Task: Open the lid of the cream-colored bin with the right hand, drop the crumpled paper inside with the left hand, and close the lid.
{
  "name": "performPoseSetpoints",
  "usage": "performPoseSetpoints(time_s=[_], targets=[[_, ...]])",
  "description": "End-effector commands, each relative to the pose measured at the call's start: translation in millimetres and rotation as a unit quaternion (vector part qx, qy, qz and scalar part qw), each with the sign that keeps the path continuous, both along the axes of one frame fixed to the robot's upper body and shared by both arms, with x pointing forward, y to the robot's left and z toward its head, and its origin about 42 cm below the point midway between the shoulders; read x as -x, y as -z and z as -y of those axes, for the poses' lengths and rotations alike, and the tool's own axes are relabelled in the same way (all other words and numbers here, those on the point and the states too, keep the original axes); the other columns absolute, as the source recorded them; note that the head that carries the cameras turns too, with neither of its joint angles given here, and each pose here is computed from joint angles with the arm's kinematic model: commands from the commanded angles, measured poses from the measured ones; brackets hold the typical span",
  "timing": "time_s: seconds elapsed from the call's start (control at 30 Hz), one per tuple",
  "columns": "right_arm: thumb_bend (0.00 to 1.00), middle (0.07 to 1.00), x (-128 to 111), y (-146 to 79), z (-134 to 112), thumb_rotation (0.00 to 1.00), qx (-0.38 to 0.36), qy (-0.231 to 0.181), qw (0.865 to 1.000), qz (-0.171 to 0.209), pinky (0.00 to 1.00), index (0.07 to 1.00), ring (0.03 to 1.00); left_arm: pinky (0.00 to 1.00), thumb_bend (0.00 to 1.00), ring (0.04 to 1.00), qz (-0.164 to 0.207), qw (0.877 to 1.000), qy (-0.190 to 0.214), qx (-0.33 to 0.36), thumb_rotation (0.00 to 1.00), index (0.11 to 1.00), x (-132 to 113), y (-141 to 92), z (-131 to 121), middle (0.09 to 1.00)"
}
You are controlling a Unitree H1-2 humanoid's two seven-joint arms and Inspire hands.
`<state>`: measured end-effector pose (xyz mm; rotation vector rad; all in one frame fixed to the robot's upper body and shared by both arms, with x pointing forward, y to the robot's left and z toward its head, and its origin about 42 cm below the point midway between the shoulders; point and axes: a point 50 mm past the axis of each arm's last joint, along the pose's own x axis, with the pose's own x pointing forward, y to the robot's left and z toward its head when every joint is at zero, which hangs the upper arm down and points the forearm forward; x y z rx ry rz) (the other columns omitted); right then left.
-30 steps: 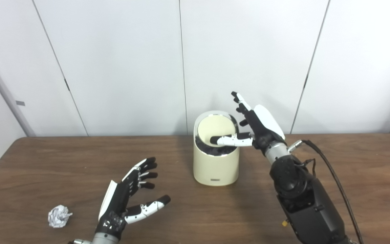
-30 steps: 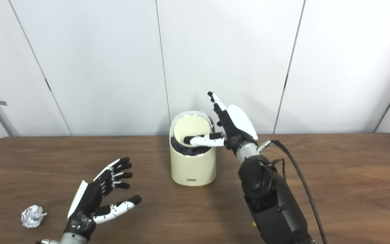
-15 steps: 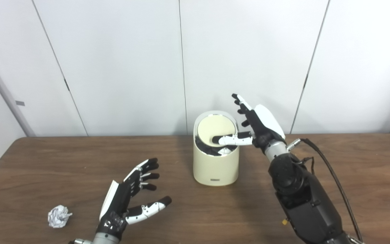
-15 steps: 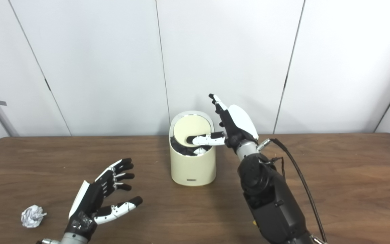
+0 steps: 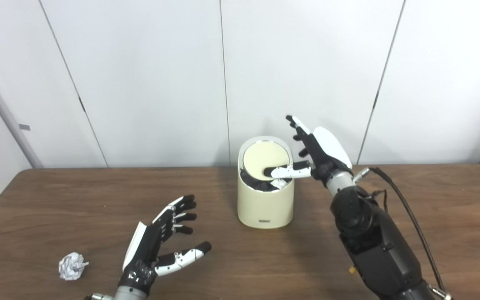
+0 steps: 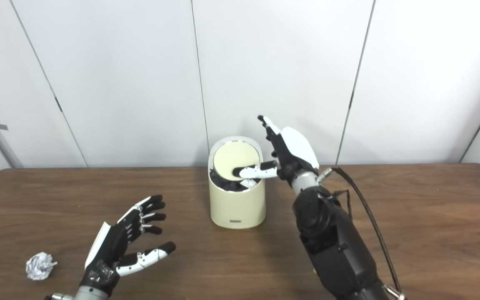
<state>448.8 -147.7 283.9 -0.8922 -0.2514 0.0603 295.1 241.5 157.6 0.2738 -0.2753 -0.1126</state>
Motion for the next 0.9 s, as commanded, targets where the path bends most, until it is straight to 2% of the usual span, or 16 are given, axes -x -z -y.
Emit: performPoseSetpoints(time_s=[0.0, 0.3, 0.57, 0.67, 0.7, 0.73, 0.87], targets=[[0.81, 0.932, -2.5, -15.4, 3.8, 0.11, 0.019, 0.008, 0.999, 0.027, 0.62, 0.932, 0.835, 0.66, 0.7, 0.771, 0.036, 0.999, 0.003, -0.001, 0.14, 0.866, -3.0, -18.0, -0.5, 0.846], [0.91, 0.948, 3.5, -14.8, 2.6, 0.1, 0.06, 0.003, 0.997, 0.05, 0.64, 0.924, 0.845, 0.64, 0.69, 0.768, 0.036, 0.999, 0.008, 0.0, 0.13, 0.867, -3.0, -18.9, 0.5, 0.85], [0.89, 0.95, 6.8, -16.2, -0.1, 0.14, 0.073, -0.001, 0.995, 0.064, 0.7, 0.93, 0.874, 0.64, 0.69, 0.764, 0.036, 0.999, 0.008, 0.002, 0.12, 0.865, -3.4, -18.7, 1.0, 0.85], [0.79, 0.948, 9.1, -19.1, 1.1, 0.25, 0.034, -0.008, 0.998, 0.06, 0.7, 0.93, 0.877, 0.63, 0.69, 0.765, 0.036, 0.999, 0.007, 0.002, 0.12, 0.865, -3.3, -18.9, 0.9, 0.847], [0.73, 0.944, 10.0, -20.9, 2.4, 0.34, 0.009, -0.011, 0.998, 0.057, 0.7, 0.932, 0.876, 0.63, 0.69, 0.766, 0.036, 0.999, 0.007, 0.002, 0.12, 0.864, -3.4, -19.0, 0.7, 0.846], [0.7, 0.936, 10.7, -22.5, 4.2, 0.38, -0.017, -0.013, 0.998, 0.055, 0.7, 0.93, 0.871, 0.63, 0.69, 0.766, 0.036, 0.999, 0.008, 0.002, 0.13, 0.863, -3.5, -19.0, 0.4, 0.847], [0.65, 0.915, 14.8, -23.0, 16.9, 0.49, -0.099, -0.022, 0.993, 0.065, 0.68, 0.921, 0.85, 0.63, 0.69, 0.766, 0.037, 0.999, 0.008, 0.0, 0.13, 0.865, -3.9, -18.8, -0.2, 0.848]])
